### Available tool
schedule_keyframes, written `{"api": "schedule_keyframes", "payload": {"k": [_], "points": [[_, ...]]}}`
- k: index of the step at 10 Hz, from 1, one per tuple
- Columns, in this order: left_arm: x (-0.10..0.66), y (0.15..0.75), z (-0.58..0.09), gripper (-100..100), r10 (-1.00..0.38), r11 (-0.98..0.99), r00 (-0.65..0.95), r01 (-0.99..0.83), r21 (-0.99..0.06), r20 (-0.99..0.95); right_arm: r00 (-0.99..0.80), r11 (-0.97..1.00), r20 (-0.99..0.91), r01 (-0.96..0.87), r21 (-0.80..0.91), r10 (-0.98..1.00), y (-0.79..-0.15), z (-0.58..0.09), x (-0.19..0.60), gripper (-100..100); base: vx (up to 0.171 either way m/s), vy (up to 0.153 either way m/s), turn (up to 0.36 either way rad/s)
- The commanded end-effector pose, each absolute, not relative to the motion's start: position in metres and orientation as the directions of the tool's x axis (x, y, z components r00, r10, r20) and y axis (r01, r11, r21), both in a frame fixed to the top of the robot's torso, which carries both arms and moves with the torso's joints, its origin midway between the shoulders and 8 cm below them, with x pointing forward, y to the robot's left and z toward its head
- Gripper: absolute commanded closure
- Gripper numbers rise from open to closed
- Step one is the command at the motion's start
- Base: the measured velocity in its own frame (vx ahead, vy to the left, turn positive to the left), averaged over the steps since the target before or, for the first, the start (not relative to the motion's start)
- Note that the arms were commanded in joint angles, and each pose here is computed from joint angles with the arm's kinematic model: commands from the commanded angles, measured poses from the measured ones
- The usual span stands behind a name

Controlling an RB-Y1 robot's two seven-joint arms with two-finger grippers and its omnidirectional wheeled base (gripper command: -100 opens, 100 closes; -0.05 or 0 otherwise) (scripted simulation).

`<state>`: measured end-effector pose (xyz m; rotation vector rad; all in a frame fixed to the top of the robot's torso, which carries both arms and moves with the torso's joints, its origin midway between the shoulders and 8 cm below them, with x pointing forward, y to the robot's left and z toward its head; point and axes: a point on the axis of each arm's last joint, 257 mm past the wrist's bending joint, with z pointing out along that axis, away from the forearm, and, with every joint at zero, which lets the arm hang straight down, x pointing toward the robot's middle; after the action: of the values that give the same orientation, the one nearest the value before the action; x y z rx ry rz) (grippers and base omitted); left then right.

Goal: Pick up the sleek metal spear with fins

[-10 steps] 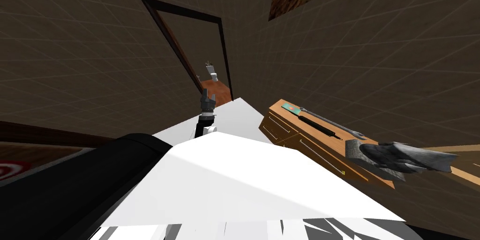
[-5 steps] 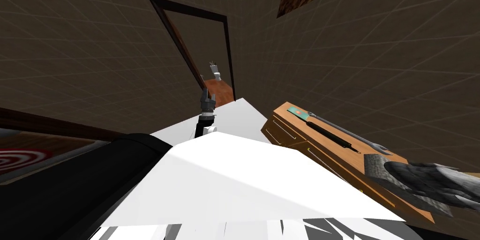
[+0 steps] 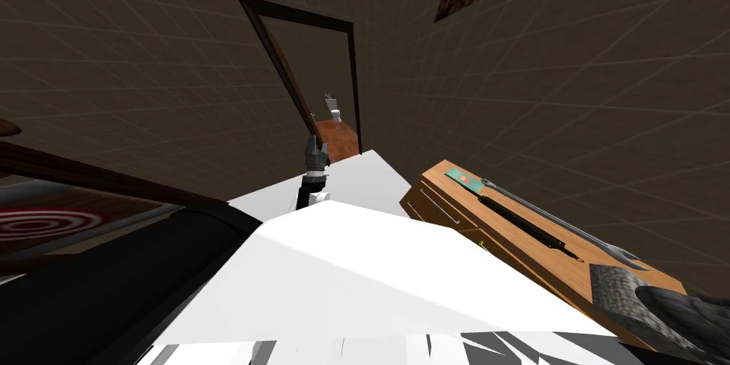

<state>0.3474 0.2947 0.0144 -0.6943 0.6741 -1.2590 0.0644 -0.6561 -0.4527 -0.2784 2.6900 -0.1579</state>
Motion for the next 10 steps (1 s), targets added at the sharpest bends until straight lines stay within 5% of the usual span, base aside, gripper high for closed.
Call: {"api": "schedule_keyframes", "payload": {"k": [1,10], "points": [[0.347,0.295,0.014,0,-0.982,0.166,0.177,0.604,-0.779,-0.072,-0.902,0.958,-0.344,-0.201,-0.202,-0.262,-0.680,-0.445,0.050,-100,0.082,0.001,0.181],[0.347,0.295,0.014,0,-0.982,0.166,0.177,0.604,-0.780,-0.072,-0.919,0.880,-0.099,-0.330,-0.343,-0.383,-0.759,-0.408,0.001,-100,0.136,-0.047,0.169]]}}
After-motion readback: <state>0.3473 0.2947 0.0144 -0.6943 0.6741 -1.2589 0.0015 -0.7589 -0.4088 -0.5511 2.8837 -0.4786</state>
